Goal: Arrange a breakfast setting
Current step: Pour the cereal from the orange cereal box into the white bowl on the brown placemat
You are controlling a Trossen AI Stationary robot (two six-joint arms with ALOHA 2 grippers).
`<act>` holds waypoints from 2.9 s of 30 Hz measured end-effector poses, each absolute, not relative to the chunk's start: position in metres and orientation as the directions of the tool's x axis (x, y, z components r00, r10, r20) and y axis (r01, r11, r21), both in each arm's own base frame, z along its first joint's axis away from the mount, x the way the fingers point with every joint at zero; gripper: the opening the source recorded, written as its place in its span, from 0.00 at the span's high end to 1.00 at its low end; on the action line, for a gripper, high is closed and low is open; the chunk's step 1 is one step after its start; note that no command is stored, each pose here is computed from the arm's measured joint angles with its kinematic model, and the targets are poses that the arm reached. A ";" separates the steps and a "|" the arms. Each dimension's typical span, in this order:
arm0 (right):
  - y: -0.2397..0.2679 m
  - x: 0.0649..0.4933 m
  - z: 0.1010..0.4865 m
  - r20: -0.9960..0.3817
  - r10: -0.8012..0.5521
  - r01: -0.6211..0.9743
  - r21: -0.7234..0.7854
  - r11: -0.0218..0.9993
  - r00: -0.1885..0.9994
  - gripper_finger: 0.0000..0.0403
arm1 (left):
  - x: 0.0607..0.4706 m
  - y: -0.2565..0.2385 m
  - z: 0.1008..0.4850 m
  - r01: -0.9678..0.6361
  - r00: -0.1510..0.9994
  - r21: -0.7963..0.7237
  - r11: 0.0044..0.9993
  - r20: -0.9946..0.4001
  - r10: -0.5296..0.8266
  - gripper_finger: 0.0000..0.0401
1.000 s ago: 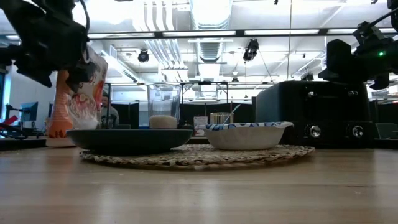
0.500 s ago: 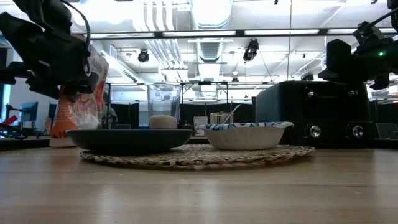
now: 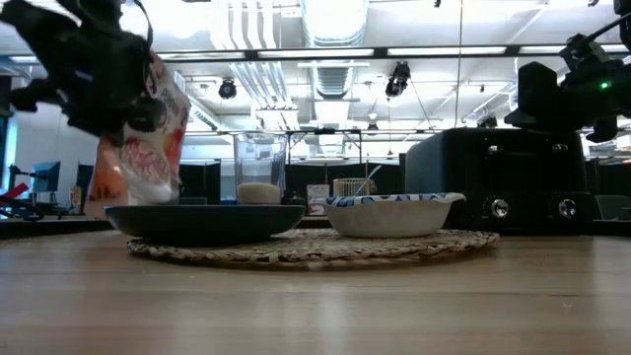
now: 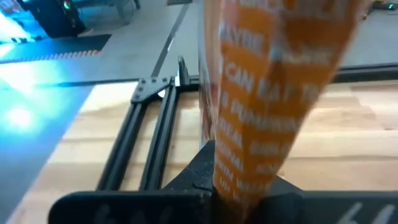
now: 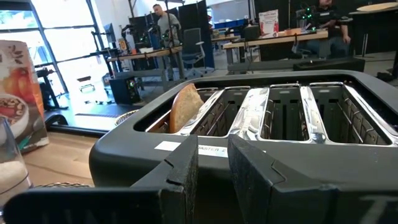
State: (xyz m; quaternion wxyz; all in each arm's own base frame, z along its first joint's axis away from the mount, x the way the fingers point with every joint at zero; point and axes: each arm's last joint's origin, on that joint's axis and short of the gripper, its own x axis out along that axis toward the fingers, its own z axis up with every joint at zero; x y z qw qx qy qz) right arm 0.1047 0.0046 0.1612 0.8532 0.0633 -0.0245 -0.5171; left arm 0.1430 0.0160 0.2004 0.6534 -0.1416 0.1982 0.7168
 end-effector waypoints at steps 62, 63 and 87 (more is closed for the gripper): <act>0.005 0.105 0.161 -0.024 -0.886 0.879 0.133 0.457 0.464 0.80 | 0.241 -0.089 0.448 -0.577 0.571 0.036 0.816 -0.696 0.435 1.00; 0.005 0.105 0.161 -0.024 -0.885 0.879 0.133 0.457 0.464 0.80 | 0.243 -0.090 0.447 -0.573 0.566 0.032 0.819 -0.708 0.423 1.00; 0.005 0.105 0.161 -0.024 -0.885 0.879 0.133 0.457 0.464 0.80 | 0.289 -0.084 0.412 -0.569 0.392 -0.067 0.819 -0.898 0.199 1.00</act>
